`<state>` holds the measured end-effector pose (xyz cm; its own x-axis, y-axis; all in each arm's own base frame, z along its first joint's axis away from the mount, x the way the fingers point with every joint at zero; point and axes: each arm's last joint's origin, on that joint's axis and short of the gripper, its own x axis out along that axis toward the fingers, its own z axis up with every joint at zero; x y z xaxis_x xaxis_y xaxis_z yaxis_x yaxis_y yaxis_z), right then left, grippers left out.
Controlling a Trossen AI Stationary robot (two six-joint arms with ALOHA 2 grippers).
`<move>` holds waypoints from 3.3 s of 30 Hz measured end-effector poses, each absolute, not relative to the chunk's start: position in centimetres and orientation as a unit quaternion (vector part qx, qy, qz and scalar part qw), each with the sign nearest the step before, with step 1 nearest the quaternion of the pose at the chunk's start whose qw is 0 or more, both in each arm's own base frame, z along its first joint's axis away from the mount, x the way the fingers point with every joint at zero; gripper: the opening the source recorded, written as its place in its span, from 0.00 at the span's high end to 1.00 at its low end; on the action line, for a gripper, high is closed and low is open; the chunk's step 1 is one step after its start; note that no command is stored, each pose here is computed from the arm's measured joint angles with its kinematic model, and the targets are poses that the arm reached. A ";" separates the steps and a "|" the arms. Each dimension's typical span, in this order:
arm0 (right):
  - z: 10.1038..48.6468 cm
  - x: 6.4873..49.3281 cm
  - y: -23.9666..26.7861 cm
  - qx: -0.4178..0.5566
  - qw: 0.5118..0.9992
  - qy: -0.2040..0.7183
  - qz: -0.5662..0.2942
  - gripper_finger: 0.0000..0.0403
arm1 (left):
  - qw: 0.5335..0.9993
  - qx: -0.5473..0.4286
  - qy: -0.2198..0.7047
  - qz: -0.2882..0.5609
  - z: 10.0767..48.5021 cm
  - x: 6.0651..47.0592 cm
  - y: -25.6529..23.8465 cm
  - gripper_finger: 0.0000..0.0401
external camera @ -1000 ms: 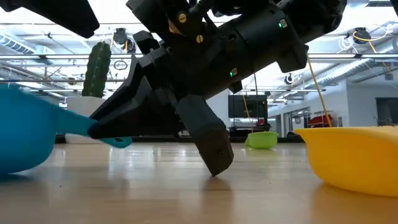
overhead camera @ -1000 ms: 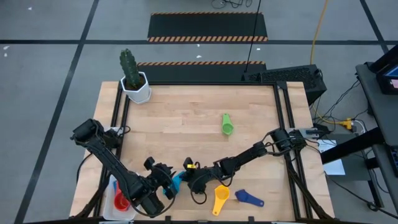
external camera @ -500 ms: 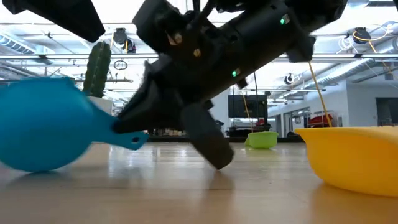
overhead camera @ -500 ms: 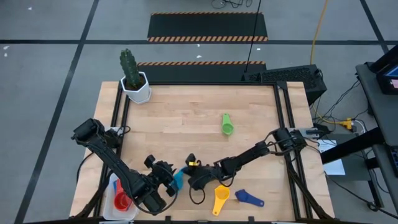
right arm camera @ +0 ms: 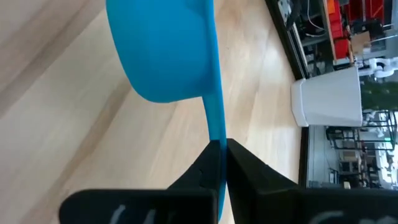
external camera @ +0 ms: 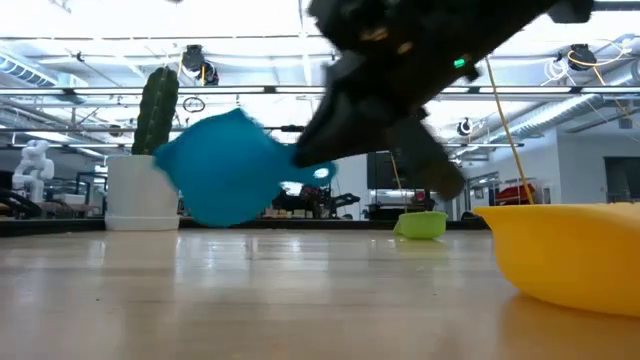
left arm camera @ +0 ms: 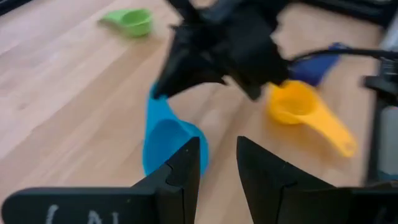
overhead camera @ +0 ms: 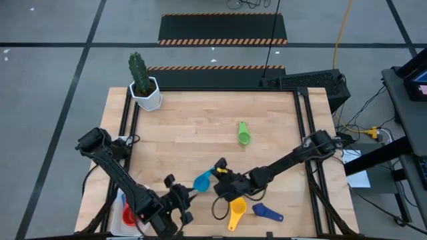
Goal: Nest measuring cups in basket
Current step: Stack the light blue measuring cup on top of the red measuring cup into the white bin
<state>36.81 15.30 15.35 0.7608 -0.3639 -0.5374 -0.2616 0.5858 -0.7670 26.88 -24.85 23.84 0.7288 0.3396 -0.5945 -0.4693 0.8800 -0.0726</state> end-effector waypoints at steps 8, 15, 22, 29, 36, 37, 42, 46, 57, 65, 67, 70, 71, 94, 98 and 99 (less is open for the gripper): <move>17.2 31.7 13.5 -0.426 0.844 0.324 -0.037 1.00 | 0.942 -0.107 0.278 0.158 24.7 28.7 -25.3 0.66; 18.7 27.7 12.4 -0.407 0.874 0.262 -0.038 1.00 | 0.947 -0.100 0.279 0.126 24.4 31.6 -24.0 0.44; 18.8 25.4 11.9 -0.428 0.867 0.253 -0.023 1.00 | 0.957 -0.051 0.257 0.122 24.7 34.0 -21.9 0.28; 18.7 25.3 11.9 -0.437 0.863 0.253 -0.021 1.00 | 0.948 -0.069 0.305 0.066 24.5 36.1 -18.9 0.30; 18.7 25.2 12.1 -0.445 0.859 0.252 -0.016 1.00 | 0.940 -0.065 0.336 0.015 24.4 37.5 -16.4 0.38; 18.7 25.2 12.1 -0.445 0.859 0.251 -0.016 1.00 | 0.938 -0.068 0.341 0.003 24.3 37.6 -16.2 0.40; 18.7 25.2 12.1 -0.446 0.859 0.252 -0.016 1.00 | 0.930 -0.075 0.357 -0.041 24.3 38.1 -15.2 0.47; 18.8 25.2 12.1 -0.445 0.859 0.251 -0.015 1.00 | 0.926 -0.069 0.361 -0.084 24.3 38.2 -15.0 0.55; 18.7 25.2 12.2 -0.450 0.857 0.250 -0.012 1.00 | 0.916 -0.084 0.372 -0.124 24.3 38.7 -13.5 0.84; 18.8 25.2 12.3 -0.447 0.859 0.250 -0.012 0.98 | 0.914 -0.087 0.377 -0.122 24.2 38.8 -13.3 0.96; 18.8 25.2 12.2 -0.446 0.860 0.250 -0.014 0.95 | 0.914 -0.087 0.377 -0.125 24.2 38.7 -13.4 0.95; 18.7 25.1 12.3 -0.437 0.864 0.251 -0.015 0.90 | 0.913 -0.086 0.376 -0.130 24.3 38.6 -13.8 0.97; 18.7 25.1 12.3 -0.436 0.864 0.250 -0.014 0.88 | 0.913 -0.086 0.377 -0.131 24.3 38.6 -14.0 0.98; 18.8 24.8 12.9 -0.428 0.870 0.244 -0.011 0.64 | 0.856 -0.193 0.475 -0.073 24.6 31.7 -22.3 0.98; 18.8 25.0 12.7 -0.426 0.871 0.245 -0.017 0.64 | 0.837 -0.212 0.502 -0.047 25.7 29.8 -24.4 0.98; 18.8 25.0 12.6 -0.425 0.871 0.245 -0.019 0.64 | 0.831 -0.219 0.511 -0.033 26.0 29.3 -24.7 0.98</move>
